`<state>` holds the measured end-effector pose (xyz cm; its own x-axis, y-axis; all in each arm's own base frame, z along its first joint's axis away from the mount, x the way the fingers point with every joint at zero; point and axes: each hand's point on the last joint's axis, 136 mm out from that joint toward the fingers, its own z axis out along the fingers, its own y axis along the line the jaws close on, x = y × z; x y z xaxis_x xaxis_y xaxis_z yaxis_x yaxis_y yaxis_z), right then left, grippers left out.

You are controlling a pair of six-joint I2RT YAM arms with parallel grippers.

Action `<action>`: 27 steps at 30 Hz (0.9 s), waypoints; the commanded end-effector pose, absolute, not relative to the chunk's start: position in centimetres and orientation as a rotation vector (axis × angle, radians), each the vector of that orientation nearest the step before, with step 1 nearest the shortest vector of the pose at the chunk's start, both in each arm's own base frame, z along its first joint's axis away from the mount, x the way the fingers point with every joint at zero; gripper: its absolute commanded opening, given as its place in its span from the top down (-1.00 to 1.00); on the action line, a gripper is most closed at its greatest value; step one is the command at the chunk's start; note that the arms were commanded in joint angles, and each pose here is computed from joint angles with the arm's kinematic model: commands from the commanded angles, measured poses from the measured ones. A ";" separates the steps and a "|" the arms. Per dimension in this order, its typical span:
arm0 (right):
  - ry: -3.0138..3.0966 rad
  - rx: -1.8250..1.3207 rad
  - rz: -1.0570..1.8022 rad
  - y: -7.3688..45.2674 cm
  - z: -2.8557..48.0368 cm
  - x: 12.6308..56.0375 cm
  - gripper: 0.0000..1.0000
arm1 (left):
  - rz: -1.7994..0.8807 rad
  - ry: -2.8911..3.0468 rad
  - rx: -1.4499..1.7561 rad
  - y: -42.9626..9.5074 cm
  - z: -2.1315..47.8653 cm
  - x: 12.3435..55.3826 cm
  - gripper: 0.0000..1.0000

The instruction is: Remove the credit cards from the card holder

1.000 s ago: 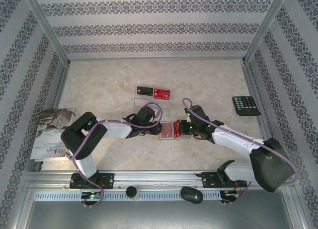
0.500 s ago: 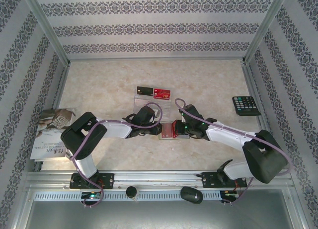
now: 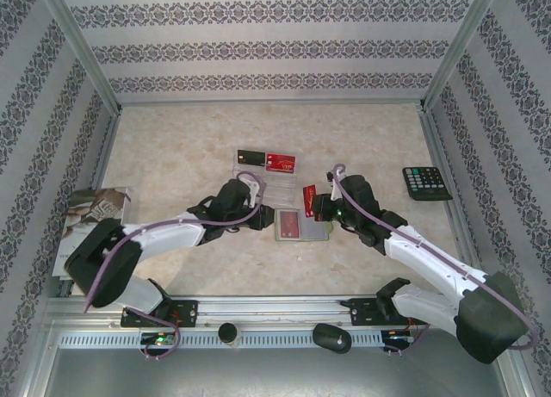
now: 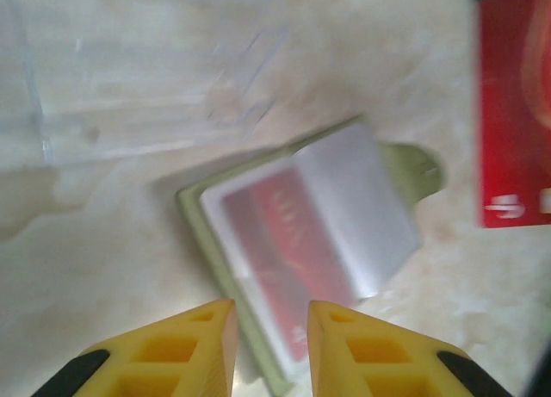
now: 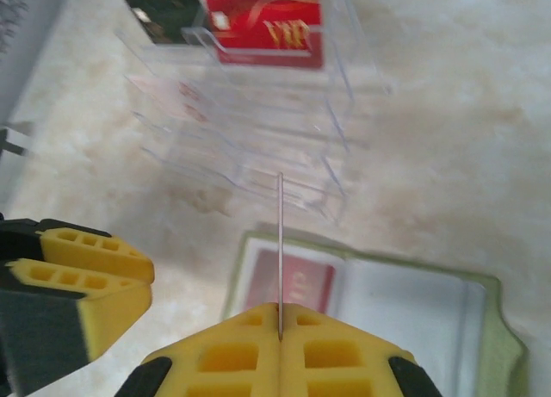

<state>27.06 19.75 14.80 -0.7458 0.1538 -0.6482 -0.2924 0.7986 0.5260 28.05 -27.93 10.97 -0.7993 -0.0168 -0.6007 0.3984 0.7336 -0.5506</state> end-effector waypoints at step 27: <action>1.626 -0.207 1.539 26.8 28.8 25.6 1.00 | -1.590 1.521 0.324 -28.2 27.8 27.1 0.38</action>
<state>26.69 26.32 26.66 -0.6289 0.4076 -0.6621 -0.5854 0.3122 0.7482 27.49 -28.61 26.42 -0.5876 -0.3777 -0.7156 0.7019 0.2020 -0.6830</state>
